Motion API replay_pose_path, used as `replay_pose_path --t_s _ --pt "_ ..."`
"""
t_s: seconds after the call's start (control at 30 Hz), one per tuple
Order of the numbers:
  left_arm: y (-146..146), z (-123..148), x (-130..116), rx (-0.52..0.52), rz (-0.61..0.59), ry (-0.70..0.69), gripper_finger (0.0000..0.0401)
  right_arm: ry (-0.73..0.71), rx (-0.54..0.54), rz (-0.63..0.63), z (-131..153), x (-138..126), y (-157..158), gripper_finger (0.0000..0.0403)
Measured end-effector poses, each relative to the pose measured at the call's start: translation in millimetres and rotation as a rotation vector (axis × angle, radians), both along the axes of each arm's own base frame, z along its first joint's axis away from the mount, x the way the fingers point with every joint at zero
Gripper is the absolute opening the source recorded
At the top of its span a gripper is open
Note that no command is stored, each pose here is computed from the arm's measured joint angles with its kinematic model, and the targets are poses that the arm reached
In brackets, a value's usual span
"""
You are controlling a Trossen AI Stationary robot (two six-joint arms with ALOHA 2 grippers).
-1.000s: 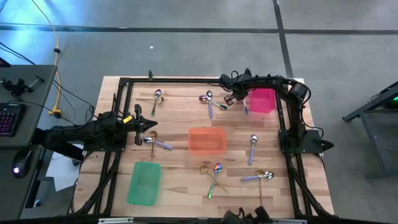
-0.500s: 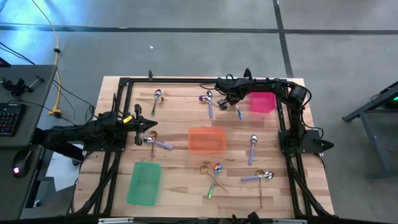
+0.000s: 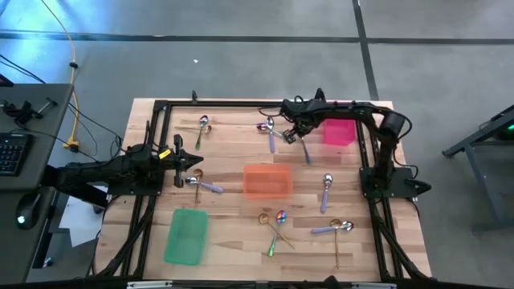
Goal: Sort silverware by color (type)
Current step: Put the right multicolored spoon into the red bin
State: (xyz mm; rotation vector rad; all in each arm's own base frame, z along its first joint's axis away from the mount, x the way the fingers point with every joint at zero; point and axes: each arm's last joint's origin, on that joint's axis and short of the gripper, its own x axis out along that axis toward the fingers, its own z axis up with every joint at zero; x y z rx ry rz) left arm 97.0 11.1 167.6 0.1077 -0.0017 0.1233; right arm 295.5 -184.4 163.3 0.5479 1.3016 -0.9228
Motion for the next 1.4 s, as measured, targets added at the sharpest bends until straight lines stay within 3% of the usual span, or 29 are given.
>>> replay_pose_path --t_s 0.27,0.5,0.73,1.13,1.4 --pt "0.0 0.0 0.0 0.0 0.0 0.0 0.0005 0.006 0.016 0.006 21.0 -1.0 25.6 0.0072" --pt "0.0 0.0 0.0 0.0 0.0 0.0 0.0005 -0.01 0.011 0.011 6.5 -0.9 36.8 0.0113" --pt "0.0 0.0 0.0 0.0 0.0 0.0 0.0005 -0.068 0.06 -0.032 -9.1 -8.4 32.2 0.0098" --pt "0.0 0.0 0.0 0.0 0.0 0.0 0.0005 -0.116 0.047 -0.075 -27.3 -19.2 28.9 0.0044" --pt "0.0 0.0 0.0 0.0 0.0 0.0 0.0005 -0.117 0.057 -0.022 -30.6 -21.1 29.5 0.0005"
